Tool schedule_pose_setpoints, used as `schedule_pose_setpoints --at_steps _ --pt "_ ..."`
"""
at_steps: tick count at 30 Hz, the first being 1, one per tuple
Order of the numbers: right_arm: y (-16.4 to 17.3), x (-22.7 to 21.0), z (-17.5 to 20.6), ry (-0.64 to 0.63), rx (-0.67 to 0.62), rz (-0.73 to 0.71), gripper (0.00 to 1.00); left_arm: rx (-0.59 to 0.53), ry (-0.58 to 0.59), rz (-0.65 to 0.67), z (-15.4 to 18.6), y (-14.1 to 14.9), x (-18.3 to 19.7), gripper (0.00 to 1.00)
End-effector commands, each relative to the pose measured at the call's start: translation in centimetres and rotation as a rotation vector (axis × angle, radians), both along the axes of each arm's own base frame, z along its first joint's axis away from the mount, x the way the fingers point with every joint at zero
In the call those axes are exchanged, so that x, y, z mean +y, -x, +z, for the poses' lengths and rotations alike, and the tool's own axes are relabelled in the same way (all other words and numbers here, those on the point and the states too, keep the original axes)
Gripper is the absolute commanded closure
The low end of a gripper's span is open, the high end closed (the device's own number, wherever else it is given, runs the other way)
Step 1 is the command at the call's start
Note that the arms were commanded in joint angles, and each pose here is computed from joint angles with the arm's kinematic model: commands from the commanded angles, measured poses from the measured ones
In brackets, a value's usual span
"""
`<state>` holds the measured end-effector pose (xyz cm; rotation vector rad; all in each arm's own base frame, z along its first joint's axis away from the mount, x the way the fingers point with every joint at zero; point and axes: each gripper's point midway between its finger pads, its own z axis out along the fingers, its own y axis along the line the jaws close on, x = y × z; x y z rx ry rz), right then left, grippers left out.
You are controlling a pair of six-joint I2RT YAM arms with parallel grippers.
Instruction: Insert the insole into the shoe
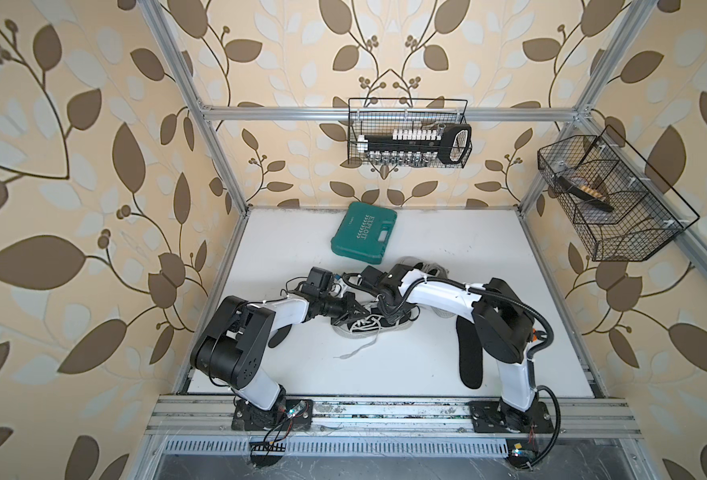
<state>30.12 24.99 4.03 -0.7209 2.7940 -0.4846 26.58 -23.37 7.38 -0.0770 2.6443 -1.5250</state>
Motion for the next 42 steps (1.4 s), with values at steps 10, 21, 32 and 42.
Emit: schedule_pose_setpoints --at_steps 10,21,32,42 --pt "-0.8 -2.9 2.3 -0.091 -0.022 -0.095 1.0 -0.009 -0.077 0.0 0.3 0.0 0.8 1.0" --pt "0.7 -2.6 9.0 -0.463 -0.02 -0.191 1.0 -0.067 -0.591 0.042 0.7 -1.7 7.3 1.0" --pt "0.1 -6.5 9.2 -0.474 -0.038 -0.225 1.0 -0.027 -0.788 -0.055 -2.4 -4.1 5.5 1.0" --pt "0.3 -6.3 8.7 -0.482 -0.016 -0.206 1.0 -0.012 -0.786 -0.16 -5.9 -4.7 -1.2 0.66"
